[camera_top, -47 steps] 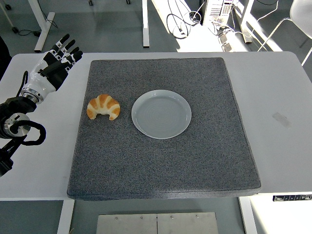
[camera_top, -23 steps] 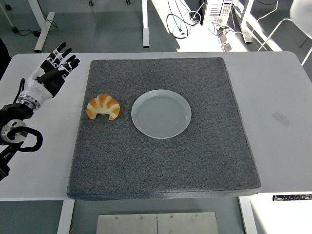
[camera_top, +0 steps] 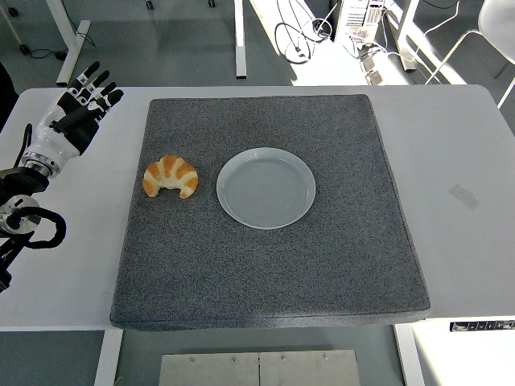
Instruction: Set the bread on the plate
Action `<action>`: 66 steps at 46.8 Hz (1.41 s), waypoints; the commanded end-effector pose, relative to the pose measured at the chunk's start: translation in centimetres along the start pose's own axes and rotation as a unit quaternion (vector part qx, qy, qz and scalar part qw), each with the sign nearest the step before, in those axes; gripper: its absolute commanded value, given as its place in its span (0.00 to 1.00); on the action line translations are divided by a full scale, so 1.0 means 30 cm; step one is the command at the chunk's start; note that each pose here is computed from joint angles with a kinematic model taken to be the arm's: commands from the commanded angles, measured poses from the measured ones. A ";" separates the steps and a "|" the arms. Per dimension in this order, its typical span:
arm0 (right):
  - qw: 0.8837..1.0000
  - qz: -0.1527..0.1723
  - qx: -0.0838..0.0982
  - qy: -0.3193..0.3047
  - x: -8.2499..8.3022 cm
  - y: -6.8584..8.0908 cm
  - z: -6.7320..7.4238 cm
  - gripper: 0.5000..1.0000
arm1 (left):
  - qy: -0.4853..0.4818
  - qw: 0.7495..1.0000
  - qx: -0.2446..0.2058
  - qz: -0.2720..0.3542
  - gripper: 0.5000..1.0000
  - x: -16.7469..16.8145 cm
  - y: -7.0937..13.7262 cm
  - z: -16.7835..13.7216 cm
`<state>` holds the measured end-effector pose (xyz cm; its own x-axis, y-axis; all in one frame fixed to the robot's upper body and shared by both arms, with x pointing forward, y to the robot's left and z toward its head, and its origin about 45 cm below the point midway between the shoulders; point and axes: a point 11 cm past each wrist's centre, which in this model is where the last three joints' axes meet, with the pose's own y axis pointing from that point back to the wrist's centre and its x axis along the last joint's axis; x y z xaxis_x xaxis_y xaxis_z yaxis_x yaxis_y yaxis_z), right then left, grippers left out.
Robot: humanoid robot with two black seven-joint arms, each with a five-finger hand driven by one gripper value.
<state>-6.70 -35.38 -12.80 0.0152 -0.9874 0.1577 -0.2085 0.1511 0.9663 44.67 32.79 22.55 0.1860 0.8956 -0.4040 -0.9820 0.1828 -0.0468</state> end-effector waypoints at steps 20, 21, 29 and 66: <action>1.000 0.000 0.001 0.000 0.000 0.000 -0.001 1.00 | -0.165 0.982 -0.021 -0.093 1.00 -0.116 -0.020 0.047; 1.000 0.000 0.000 0.000 0.000 0.000 0.000 1.00 | -0.184 0.978 -0.018 -0.097 1.00 -0.124 -0.023 0.041; 1.000 0.000 0.000 0.000 0.000 0.000 0.000 1.00 | -0.270 0.956 0.000 -0.113 1.00 -0.167 -0.034 0.004; 1.000 0.000 0.001 0.000 0.000 0.000 -0.001 1.00 | -0.447 0.871 0.082 -0.187 1.00 -0.119 -0.007 0.036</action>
<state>-6.70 -35.36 -12.80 0.0150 -0.9875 0.1570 -0.2082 0.1505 0.9664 44.08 30.32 25.10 0.5080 0.7402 0.4405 -0.8485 0.5181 0.1080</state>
